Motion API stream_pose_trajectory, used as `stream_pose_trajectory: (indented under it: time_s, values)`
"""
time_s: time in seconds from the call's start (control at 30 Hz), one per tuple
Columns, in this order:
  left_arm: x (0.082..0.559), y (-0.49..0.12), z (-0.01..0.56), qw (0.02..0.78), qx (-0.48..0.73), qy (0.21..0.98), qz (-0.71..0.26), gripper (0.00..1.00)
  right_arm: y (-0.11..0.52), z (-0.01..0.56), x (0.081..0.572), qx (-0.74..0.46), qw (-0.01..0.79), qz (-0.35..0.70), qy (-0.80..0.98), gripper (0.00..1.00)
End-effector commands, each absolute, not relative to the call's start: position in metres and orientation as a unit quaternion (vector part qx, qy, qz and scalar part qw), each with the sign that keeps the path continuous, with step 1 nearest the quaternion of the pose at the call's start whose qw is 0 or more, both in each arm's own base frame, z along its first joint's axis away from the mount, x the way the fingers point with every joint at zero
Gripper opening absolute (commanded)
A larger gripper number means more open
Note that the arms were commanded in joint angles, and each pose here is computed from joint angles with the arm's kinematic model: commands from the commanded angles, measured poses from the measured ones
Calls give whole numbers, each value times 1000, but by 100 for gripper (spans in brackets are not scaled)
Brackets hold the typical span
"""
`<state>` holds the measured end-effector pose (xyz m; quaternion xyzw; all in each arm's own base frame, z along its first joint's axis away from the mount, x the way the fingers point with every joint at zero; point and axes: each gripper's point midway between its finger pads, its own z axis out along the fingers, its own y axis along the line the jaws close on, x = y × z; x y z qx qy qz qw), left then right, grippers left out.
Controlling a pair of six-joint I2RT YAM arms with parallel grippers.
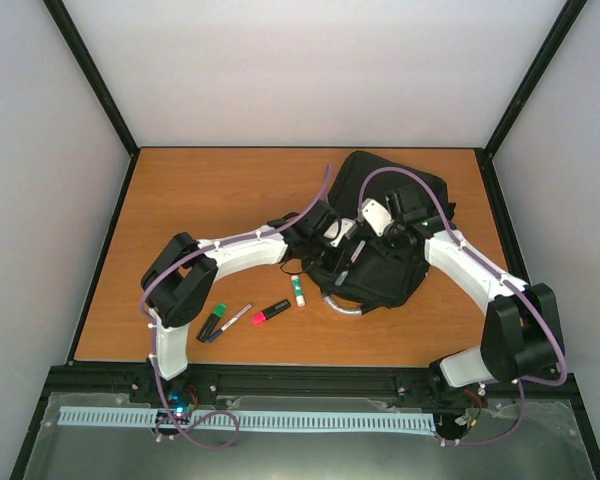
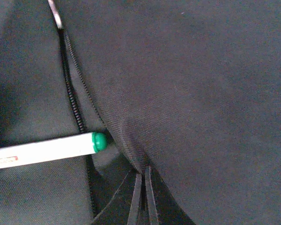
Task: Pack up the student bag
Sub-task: Place the stationery in the student bag.
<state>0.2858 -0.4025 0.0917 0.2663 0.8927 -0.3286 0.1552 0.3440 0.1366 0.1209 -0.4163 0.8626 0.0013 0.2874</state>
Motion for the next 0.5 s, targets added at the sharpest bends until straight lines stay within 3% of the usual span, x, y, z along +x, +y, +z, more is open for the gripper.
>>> stream_pose_trajectory:
  time_s: [0.0, 0.27, 0.37, 0.47]
  values:
    - [302, -409, 95, 158, 250, 899, -323, 3, 144, 154, 346, -408, 347, 12, 844, 3]
    - [342, -425, 134, 200, 238, 894, -324, 4, 152, 159, 338, -418, 354, 41, 836, 3]
    - [347, -423, 137, 204, 239, 898, -308, 12, 152, 154, 338, -419, 345, 42, 839, 3]
    - [346, -417, 138, 206, 237, 901, -298, 26, 152, 151, 338, -419, 342, 43, 840, 3]
